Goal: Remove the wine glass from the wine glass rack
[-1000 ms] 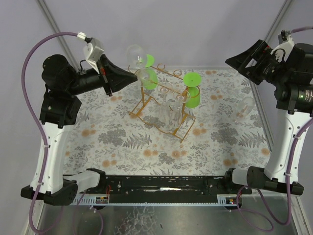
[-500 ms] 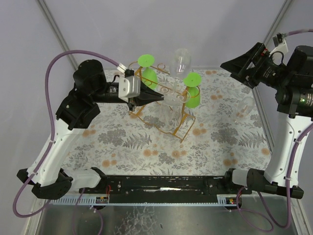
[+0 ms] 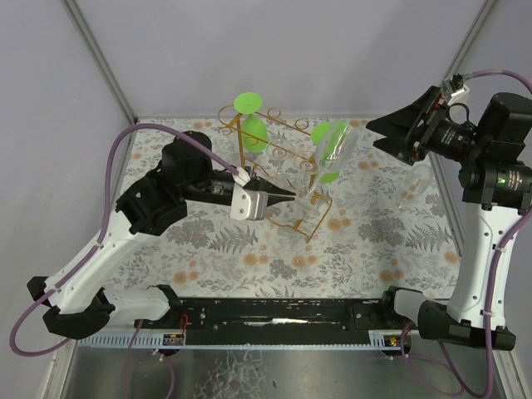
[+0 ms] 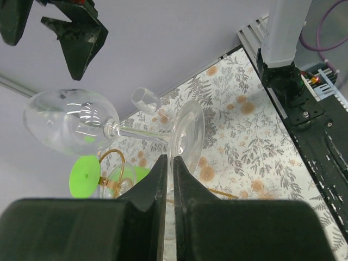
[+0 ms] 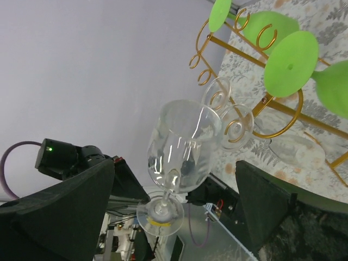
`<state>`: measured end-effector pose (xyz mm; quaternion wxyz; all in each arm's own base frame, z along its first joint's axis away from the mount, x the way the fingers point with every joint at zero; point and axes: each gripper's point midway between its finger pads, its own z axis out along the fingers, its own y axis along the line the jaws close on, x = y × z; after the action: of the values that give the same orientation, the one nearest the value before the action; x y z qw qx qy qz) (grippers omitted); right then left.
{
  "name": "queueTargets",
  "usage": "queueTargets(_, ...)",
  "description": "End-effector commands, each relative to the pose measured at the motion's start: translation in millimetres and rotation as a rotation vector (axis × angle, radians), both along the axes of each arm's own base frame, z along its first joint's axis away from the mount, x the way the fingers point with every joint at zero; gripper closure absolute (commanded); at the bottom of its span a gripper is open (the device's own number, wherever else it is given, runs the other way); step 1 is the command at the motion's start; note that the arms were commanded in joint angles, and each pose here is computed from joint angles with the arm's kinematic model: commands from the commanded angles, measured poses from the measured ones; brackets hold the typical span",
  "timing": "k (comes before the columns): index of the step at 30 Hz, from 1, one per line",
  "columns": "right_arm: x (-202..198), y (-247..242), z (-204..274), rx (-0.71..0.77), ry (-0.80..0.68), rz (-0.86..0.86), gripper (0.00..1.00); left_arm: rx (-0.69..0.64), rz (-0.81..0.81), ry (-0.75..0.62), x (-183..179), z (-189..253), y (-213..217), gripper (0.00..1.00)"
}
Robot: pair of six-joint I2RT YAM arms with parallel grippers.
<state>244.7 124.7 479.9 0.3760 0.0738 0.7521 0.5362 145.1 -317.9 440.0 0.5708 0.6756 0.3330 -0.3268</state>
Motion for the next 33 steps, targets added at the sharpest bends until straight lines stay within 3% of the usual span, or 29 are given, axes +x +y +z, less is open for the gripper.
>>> queueTargets(1,-17,12,18,0.075,-0.049,0.098,0.00,-0.051,-0.006,-0.188,-2,17,-2,1.00)
queueTargets(25,-24,30,-18,0.096,0.057,0.171,0.01,-0.029,-0.081,-0.264,-16,4,-28,1.00)
queueTargets(30,-30,33,-26,0.078,0.078,0.181,0.09,-0.028,-0.087,-0.271,-16,2,-33,1.00)
queueTargets(33,-32,33,-29,0.071,0.088,0.183,0.20,-0.025,-0.083,-0.274,-15,1,-33,1.00)
